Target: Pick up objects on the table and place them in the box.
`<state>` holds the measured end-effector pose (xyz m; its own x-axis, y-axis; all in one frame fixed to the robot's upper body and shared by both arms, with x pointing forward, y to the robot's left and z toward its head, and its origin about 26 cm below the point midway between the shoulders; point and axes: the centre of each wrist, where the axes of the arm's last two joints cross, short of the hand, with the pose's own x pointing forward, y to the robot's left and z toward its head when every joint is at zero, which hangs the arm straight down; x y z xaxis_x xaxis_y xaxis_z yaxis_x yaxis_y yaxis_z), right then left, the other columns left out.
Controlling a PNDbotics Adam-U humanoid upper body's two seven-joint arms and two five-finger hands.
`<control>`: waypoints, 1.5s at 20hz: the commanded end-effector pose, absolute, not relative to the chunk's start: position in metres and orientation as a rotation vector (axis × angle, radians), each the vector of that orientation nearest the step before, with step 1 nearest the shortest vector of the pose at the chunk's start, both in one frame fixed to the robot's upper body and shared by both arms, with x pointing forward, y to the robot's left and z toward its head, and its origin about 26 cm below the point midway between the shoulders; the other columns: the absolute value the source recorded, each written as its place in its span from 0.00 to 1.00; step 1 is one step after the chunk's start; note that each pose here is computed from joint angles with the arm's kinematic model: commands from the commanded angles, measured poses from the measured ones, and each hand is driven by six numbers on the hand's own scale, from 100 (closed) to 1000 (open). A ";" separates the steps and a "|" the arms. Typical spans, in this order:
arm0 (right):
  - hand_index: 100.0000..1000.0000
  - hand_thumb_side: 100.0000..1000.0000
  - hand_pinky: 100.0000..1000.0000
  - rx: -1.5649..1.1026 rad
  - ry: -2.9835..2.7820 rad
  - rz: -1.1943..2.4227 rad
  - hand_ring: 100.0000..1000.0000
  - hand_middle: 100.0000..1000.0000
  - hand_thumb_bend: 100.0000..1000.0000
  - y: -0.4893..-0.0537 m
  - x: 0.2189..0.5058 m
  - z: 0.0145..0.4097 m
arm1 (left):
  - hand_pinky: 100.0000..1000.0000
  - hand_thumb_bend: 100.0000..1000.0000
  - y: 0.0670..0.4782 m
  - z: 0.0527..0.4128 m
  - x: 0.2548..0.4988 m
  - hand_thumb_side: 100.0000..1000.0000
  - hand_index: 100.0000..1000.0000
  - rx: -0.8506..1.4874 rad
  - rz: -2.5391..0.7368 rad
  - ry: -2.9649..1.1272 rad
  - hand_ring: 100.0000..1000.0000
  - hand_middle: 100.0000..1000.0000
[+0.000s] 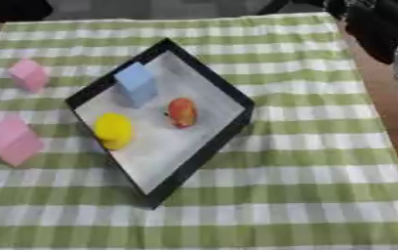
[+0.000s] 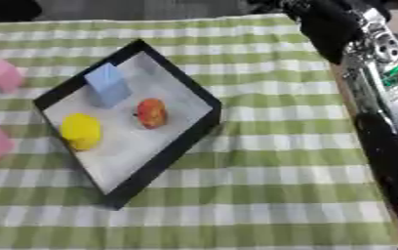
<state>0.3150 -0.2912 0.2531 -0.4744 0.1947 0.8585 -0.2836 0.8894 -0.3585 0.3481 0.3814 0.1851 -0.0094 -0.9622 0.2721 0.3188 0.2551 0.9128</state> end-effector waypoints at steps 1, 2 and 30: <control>0.73 0.51 0.95 0.047 -2.004 0.576 0.72 0.62 0.00 -0.292 0.315 0.260 | 0.90 0.67 0.384 0.192 0.354 0.74 0.84 0.789 -1.192 -1.114 0.81 0.74; 0.73 0.51 0.95 0.048 -2.001 0.577 0.72 0.62 0.00 -0.292 0.315 0.260 | 0.90 0.68 0.382 0.190 0.357 0.74 0.83 0.781 -1.198 -1.110 0.80 0.73; 0.73 0.54 0.96 0.038 -1.973 0.569 0.72 0.62 0.00 -0.293 0.318 0.254 | 0.84 0.67 0.352 0.159 0.395 0.58 0.74 0.724 -1.321 -1.047 0.73 0.61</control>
